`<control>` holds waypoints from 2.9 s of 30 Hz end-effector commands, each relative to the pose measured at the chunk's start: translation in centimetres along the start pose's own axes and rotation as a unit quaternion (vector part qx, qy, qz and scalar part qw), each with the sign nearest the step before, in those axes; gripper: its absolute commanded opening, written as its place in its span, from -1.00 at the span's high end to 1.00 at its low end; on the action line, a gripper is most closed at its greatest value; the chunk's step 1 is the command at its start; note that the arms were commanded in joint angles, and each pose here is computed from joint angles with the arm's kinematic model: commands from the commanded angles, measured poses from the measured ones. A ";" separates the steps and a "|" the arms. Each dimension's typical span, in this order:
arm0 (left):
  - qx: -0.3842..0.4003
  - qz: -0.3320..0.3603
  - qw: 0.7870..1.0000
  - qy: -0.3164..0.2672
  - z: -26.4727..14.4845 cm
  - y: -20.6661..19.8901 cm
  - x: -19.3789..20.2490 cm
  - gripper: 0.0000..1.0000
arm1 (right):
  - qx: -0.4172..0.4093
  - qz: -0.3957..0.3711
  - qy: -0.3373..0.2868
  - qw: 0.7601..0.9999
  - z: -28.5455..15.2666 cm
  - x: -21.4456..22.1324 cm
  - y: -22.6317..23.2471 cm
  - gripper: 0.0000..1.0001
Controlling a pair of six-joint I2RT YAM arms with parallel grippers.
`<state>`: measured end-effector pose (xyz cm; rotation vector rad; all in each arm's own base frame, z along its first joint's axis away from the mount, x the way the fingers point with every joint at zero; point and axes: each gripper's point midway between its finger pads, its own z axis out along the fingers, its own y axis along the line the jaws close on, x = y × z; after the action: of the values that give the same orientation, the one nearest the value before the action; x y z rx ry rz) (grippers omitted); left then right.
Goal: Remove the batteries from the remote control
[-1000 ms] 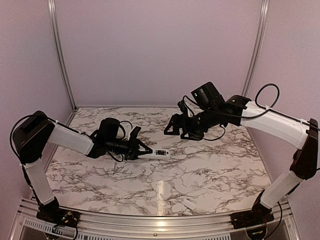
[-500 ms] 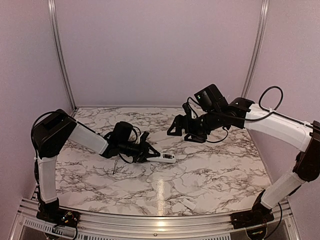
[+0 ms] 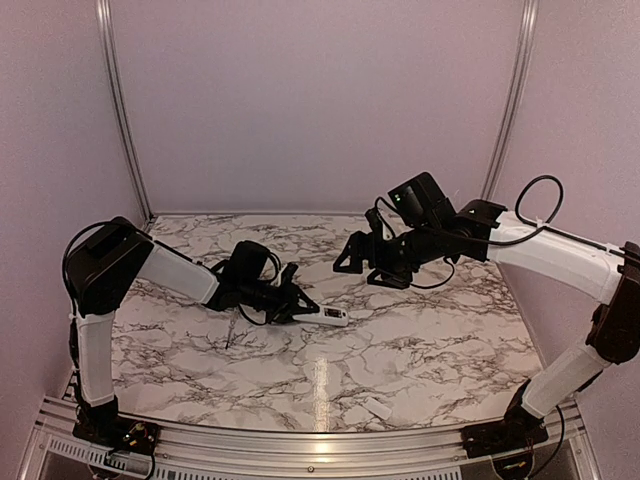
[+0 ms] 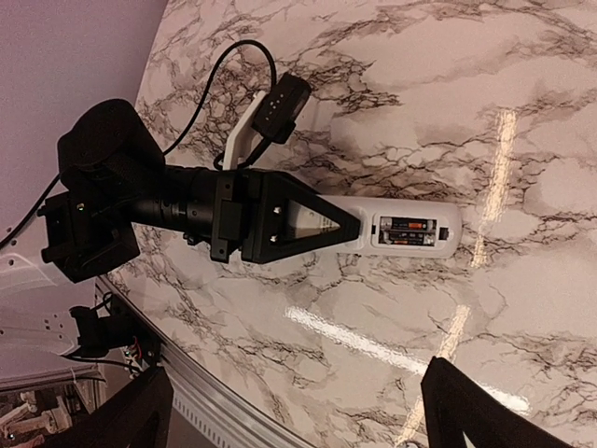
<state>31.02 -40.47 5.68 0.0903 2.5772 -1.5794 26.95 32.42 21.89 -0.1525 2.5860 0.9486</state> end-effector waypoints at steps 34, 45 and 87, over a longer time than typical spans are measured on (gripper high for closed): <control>-0.264 0.063 0.962 -0.009 -3.8 5.1 -1.6 -0.76 | -0.010 -0.002 -0.011 1.000 -0.6 -0.6 0.6 -0.83; -0.337 0.118 0.933 -0.048 -7.6 4.7 -3.8 -0.88 | -0.008 -0.004 -0.007 1.000 -0.5 -0.7 0.7 -0.83; -0.479 0.183 0.856 -0.063 -20.4 9.3 4.0 -0.65 | 0.018 -0.031 -0.003 0.999 1.4 -2.6 1.1 -0.83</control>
<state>27.25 -17.71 7.70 0.2895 2.6449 -0.0605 28.96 33.59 21.40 -0.1950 2.5963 0.8682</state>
